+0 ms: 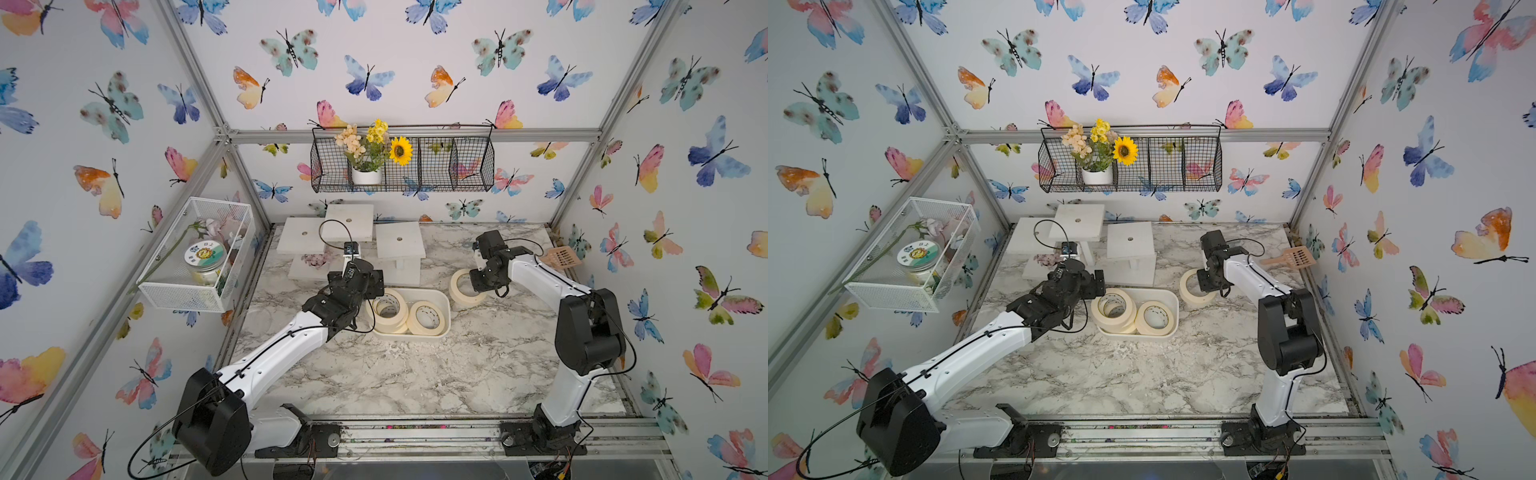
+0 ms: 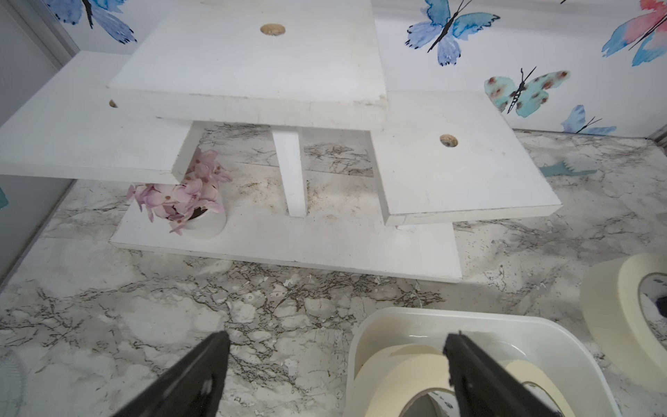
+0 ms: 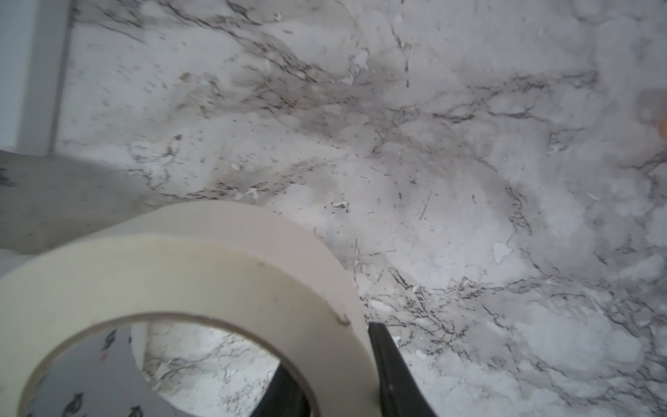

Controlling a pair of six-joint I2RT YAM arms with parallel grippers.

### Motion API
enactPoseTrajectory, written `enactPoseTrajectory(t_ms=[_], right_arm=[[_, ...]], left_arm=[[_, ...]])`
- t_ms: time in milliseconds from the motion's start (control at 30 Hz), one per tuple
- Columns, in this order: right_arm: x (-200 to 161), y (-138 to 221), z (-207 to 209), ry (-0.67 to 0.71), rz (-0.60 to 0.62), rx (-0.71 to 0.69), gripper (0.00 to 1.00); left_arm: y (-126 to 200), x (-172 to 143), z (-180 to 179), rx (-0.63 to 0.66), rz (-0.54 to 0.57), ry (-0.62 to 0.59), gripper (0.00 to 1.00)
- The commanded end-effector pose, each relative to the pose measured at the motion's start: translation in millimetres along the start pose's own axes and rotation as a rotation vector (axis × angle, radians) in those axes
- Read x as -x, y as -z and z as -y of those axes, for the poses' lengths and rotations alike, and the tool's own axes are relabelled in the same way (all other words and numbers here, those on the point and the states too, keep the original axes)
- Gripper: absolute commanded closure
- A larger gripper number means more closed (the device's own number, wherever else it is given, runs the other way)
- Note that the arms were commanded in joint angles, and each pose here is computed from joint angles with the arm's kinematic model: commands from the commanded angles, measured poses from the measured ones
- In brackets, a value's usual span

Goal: Take out the art tape in the storage box
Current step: Place the art tape at the center of the board, then pick up the art tape from the storage box.

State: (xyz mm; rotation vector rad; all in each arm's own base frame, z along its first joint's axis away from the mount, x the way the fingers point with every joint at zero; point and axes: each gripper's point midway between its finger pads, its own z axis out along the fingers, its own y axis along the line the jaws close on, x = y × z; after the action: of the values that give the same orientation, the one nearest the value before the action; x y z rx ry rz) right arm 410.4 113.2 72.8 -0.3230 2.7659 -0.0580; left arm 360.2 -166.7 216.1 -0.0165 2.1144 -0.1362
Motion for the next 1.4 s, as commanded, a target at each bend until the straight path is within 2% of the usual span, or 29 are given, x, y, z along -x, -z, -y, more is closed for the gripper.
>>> enactPoseTrajectory(t_ms=[0,100,233,267,300,367,400,433,500,700,900,1167,1367], right_arm=[[6,-23,6,-0.040,0.020,-0.017,0.99],[-2,-43,14,-0.062,-0.010,-0.031,0.99],[-7,-52,19,-0.076,-0.014,-0.043,0.99],[-9,-54,19,-0.078,-0.017,-0.044,0.93],[-11,-55,19,-0.080,-0.021,-0.047,0.81],[-12,-55,22,-0.086,-0.018,-0.063,0.43],[-12,-53,24,-0.088,-0.013,-0.075,0.28],[-12,-51,27,-0.089,-0.010,-0.088,0.17],[-9,-40,33,-0.094,0.009,-0.116,0.05],[-4,-5,46,-0.100,0.043,-0.178,0.03],[-18,10,52,-0.097,0.030,-0.203,0.03],[-30,14,53,-0.083,0.012,-0.208,0.04],[-29,18,52,-0.079,0.029,-0.200,0.04]], left_arm=[[-10,-8,2,-0.007,-0.029,0.026,0.05],[-17,-16,-3,0.005,-0.053,0.032,0.06],[-25,-24,-9,0.017,-0.073,0.042,0.10],[-27,-26,-9,0.017,-0.079,0.042,0.10],[-29,-28,-11,0.023,-0.084,0.039,0.10],[-34,-33,-10,0.021,-0.099,0.036,0.10],[-35,-35,-10,0.022,-0.108,0.033,0.10],[-38,-38,-9,0.023,-0.118,0.028,0.10],[-40,-42,-8,0.018,-0.138,0.023,0.10],[-35,-41,1,-0.011,-0.200,-0.010,0.10],[-19,-32,4,-0.009,-0.250,-0.075,0.09],[-11,-62,9,-0.042,-0.450,-0.157,0.11],[-15,-79,12,-0.052,-0.543,-0.197,0.15]])
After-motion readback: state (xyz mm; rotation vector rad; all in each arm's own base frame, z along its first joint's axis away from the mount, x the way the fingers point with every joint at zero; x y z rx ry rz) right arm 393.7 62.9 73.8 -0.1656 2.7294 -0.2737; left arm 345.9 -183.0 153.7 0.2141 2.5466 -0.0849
